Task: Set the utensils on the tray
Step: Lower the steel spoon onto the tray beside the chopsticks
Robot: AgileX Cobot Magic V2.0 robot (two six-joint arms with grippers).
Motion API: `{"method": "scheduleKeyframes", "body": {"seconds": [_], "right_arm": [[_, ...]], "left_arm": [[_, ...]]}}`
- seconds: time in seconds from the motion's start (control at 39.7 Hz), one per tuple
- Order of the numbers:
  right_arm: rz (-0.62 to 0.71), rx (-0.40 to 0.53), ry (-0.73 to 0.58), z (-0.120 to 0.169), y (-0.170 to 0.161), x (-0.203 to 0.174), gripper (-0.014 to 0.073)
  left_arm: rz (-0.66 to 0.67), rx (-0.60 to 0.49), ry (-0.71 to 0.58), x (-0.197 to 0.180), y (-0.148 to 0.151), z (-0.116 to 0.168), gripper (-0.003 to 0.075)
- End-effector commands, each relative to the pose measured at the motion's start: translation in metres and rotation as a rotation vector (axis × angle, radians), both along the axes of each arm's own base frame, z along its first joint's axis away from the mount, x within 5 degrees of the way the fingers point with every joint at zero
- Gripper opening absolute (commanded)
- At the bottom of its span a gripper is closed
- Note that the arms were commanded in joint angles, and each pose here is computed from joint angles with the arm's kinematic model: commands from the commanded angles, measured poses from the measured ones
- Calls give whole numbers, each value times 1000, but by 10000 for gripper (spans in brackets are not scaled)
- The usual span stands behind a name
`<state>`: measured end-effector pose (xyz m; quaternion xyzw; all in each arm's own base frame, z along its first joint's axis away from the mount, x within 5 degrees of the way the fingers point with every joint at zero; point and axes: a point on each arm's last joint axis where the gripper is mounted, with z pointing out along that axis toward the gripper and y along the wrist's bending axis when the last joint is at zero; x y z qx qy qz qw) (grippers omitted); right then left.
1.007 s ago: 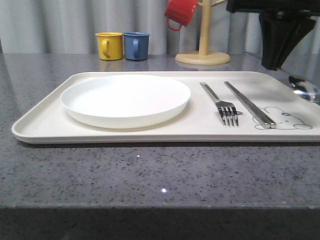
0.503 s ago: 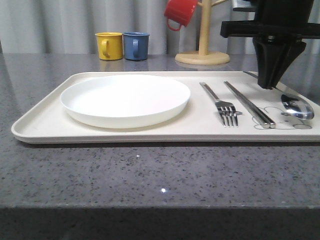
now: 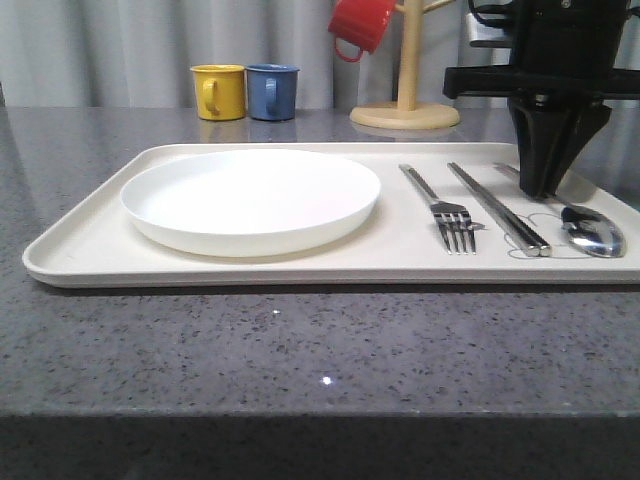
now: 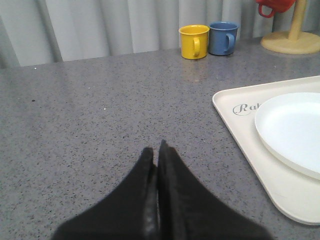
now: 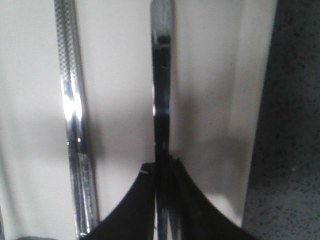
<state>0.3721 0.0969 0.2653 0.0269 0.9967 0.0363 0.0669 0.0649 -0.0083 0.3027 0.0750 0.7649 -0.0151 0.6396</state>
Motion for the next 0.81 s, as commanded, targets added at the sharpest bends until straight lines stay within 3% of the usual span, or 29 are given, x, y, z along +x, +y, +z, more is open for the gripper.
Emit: {"method": "scheduleKeyframes", "body": {"seconds": [0.0,0.48,0.78], "right_arm": [[-18,-7,22,26,-10,-12,-4],[-19,-1,31,23,-9,-11,4],[-19,0,31,23,-9,-11,223]], "left_arm": [[-6,-25,-93,0,-1,15,-18],[-6,-25,-93,0,-1,15,-18],[-6,-25,-93,0,-1,15,-18]]}}
